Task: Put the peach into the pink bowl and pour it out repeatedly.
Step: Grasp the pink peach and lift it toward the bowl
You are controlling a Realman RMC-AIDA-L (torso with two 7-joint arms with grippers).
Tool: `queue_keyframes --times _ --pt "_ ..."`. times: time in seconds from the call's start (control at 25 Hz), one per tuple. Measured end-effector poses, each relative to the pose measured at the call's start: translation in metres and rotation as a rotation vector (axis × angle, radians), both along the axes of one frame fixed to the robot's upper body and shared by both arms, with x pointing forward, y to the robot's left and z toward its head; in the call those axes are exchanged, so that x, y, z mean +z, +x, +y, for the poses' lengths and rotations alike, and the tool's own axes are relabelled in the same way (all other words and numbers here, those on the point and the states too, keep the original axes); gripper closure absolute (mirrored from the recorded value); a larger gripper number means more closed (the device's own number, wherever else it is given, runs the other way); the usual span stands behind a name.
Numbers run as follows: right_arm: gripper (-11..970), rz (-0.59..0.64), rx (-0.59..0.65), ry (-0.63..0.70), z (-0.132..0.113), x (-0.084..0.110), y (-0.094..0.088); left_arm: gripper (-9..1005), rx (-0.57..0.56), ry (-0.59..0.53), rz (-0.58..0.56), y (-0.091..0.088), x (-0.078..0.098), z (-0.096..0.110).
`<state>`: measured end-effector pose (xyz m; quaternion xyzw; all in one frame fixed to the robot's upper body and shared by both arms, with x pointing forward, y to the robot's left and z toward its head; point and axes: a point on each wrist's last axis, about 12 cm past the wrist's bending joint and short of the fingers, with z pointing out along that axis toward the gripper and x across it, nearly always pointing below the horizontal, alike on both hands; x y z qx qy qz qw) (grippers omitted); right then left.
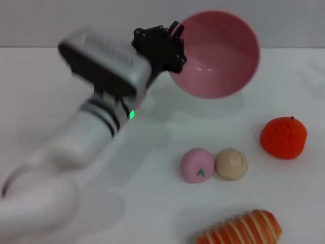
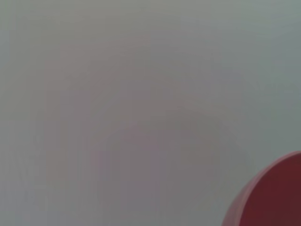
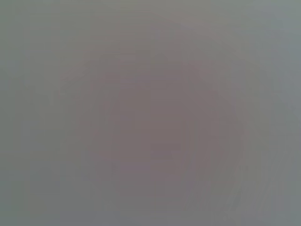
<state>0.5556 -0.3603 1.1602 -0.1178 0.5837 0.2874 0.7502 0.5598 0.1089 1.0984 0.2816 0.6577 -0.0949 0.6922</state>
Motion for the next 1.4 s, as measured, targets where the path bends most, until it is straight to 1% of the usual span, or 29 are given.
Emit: queue_keyframes --times 0.12,0.2,0.24,0.36,0.44,0.48,0.52,0.56,0.68,0.8,0.92,1.0,1.04,1.08,1.16,1.24,1.4 --pt "412 0.034 0.056 -0.059 0.007 0.0 0.0 953 0.013 0.01 0.138 0.027 0.013 0.005" --pt "412 0.078 0.119 -0.1 0.015 0.0 0.0 953 0.01 0.013 0.238 0.041 0.02 0.008" --pt "413 0.098 0.16 -0.129 0.019 0.003 0.0 954 0.016 0.007 0.289 0.052 0.028 0.012" --pt "413 0.146 0.302 -0.233 0.037 0.011 -0.006 954 0.018 0.01 0.441 0.075 0.043 0.023" --pt "414 0.179 0.401 -0.307 0.05 0.019 -0.01 954 0.006 0.021 0.557 0.085 0.048 0.029" --pt "414 0.199 0.446 -0.342 0.056 0.023 -0.012 954 0.006 0.021 0.557 0.085 0.048 0.029" --pt "414 0.221 0.491 -0.378 0.062 0.027 -0.014 954 -0.005 0.025 0.628 0.088 0.051 0.033" --pt "414 0.239 0.53 -0.416 0.068 0.03 -0.015 953 -0.026 0.031 0.73 0.091 0.056 0.041" --pt "415 0.327 0.652 -0.571 0.088 0.037 -0.018 953 -0.038 0.066 0.809 0.09 0.059 0.05" --pt "416 0.434 0.721 -0.718 0.107 0.039 -0.016 953 -0.029 0.092 0.878 0.088 0.06 0.063" --pt "416 0.507 0.754 -0.83 0.122 0.037 -0.012 953 -0.008 0.091 0.923 0.087 0.059 0.074" --pt "417 0.532 0.762 -0.877 0.127 0.034 -0.01 953 0.026 0.081 0.938 0.087 0.059 0.083" --pt "417 0.546 0.764 -0.9 0.13 0.033 -0.009 953 0.026 0.081 0.938 0.087 0.059 0.083" --pt "417 0.558 0.76 -0.917 0.132 0.032 -0.007 953 0.064 0.07 0.955 0.088 0.058 0.095" --pt "418 0.591 0.75 -0.943 0.135 0.029 -0.002 953 0.079 0.062 0.972 0.087 0.058 0.101" --pt "418 0.622 0.734 -0.955 0.139 0.023 0.004 953 0.082 0.061 0.977 0.087 0.057 0.102" --pt "419 0.659 0.723 -0.969 0.151 0.007 0.013 953 0.092 0.055 1.004 0.083 0.054 0.108"
